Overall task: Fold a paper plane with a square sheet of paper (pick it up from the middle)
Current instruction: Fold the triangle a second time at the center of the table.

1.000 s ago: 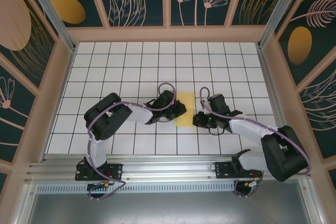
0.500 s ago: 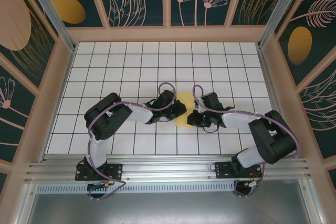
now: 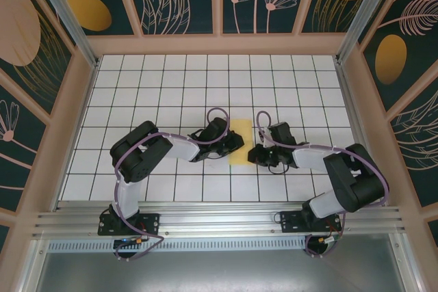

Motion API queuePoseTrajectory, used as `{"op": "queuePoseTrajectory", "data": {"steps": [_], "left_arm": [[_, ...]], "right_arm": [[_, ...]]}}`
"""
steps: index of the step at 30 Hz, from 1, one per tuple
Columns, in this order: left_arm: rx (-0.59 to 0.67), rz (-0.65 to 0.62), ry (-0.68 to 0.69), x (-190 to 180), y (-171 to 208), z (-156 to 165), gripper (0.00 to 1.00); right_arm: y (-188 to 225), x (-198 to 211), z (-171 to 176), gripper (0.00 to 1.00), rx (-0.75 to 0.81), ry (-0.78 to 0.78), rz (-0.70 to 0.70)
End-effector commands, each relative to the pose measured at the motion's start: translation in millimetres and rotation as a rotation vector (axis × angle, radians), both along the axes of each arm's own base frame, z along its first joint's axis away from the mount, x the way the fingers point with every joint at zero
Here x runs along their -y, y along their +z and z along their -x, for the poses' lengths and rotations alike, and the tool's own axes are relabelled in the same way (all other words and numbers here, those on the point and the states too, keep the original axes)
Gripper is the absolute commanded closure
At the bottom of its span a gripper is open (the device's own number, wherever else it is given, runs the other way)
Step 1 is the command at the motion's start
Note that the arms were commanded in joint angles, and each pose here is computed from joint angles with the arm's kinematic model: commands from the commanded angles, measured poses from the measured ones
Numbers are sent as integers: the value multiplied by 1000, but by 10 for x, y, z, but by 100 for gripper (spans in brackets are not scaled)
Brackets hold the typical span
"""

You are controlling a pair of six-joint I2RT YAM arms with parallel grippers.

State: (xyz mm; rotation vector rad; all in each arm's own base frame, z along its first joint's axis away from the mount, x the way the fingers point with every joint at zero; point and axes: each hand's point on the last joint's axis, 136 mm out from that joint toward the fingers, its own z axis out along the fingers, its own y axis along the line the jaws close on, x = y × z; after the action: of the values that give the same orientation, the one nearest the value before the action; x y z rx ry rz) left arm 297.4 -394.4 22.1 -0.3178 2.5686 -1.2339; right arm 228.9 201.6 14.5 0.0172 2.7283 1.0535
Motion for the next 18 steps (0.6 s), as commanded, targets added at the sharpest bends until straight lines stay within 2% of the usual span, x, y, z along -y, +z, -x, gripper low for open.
{"op": "queuePoseTrajectory", "data": {"steps": [1, 6, 9, 18], "left_arm": [[1, -56, -7, -104, -135, 33, 78], [89, 30, -49, 48, 274, -36, 67], [93, 119, -79, 153, 423, 6, 65], [68, 157, -117, 286, 360, 177, 68]], "right_arm": [[-262, 213, 241, 90, -126, -42, 27], [-306, 214, 304, 92, -164, -34, 5], [-299, 205, 291, 93, -161, -34, -1], [-299, 208, 249, 94, -158, -51, -1]]}}
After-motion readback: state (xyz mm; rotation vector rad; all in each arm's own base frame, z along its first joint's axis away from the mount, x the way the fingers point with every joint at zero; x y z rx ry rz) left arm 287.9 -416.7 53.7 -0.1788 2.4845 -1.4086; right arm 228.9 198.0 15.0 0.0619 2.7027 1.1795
